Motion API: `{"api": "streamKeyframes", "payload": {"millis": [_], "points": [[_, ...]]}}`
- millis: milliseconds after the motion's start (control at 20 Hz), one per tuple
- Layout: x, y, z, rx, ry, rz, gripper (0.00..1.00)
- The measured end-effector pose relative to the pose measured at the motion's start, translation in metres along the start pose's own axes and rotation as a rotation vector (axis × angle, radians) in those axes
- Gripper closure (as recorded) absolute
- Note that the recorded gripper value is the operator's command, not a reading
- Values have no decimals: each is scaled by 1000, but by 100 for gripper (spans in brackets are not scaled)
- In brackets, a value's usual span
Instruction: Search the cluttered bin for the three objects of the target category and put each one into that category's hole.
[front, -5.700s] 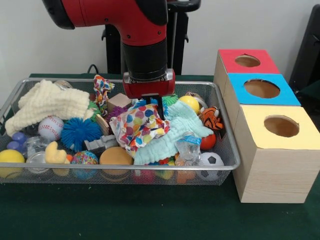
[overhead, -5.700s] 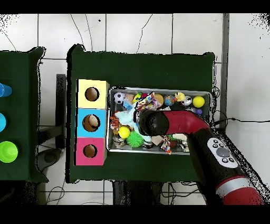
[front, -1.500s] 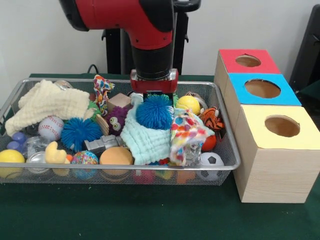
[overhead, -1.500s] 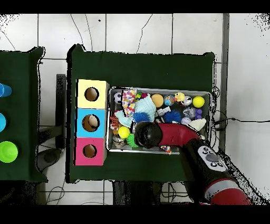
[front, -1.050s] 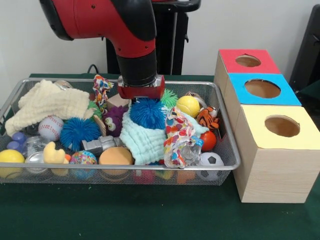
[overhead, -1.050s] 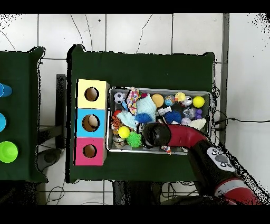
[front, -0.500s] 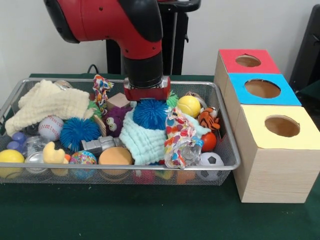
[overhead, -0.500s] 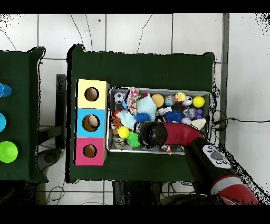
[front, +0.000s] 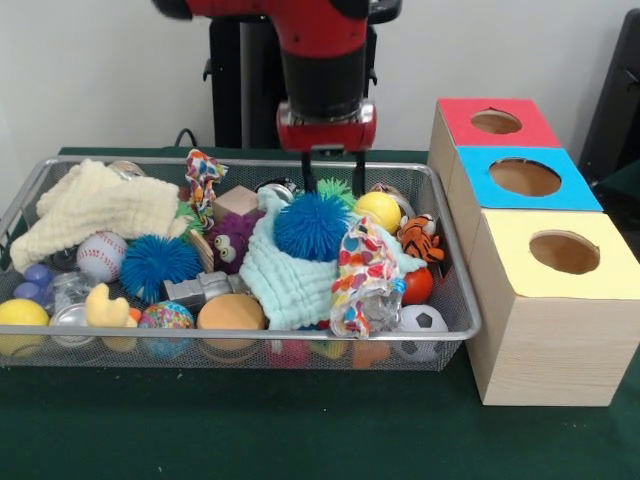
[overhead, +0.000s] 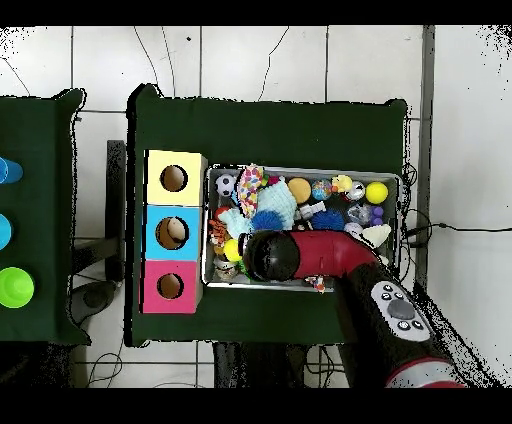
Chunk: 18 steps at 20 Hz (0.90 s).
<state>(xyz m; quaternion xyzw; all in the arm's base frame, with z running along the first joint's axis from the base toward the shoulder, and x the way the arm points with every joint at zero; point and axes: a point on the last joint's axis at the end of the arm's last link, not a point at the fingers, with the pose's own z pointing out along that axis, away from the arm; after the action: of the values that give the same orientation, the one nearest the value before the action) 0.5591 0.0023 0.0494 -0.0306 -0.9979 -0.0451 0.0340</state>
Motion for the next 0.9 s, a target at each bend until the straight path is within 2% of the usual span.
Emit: {"api": "streamKeyframes", "payload": {"millis": [250,350,400,600,750,900], "points": [[-3,20,-61,22,57,20,0],[-4,25,-80,23,75,33,0],[-5,30,-99,22,93,47,0],[-4,47,-146,13,133,74,0],[-3,67,-170,5,136,70,0],[-3,89,-179,-2,120,50,0]]}}
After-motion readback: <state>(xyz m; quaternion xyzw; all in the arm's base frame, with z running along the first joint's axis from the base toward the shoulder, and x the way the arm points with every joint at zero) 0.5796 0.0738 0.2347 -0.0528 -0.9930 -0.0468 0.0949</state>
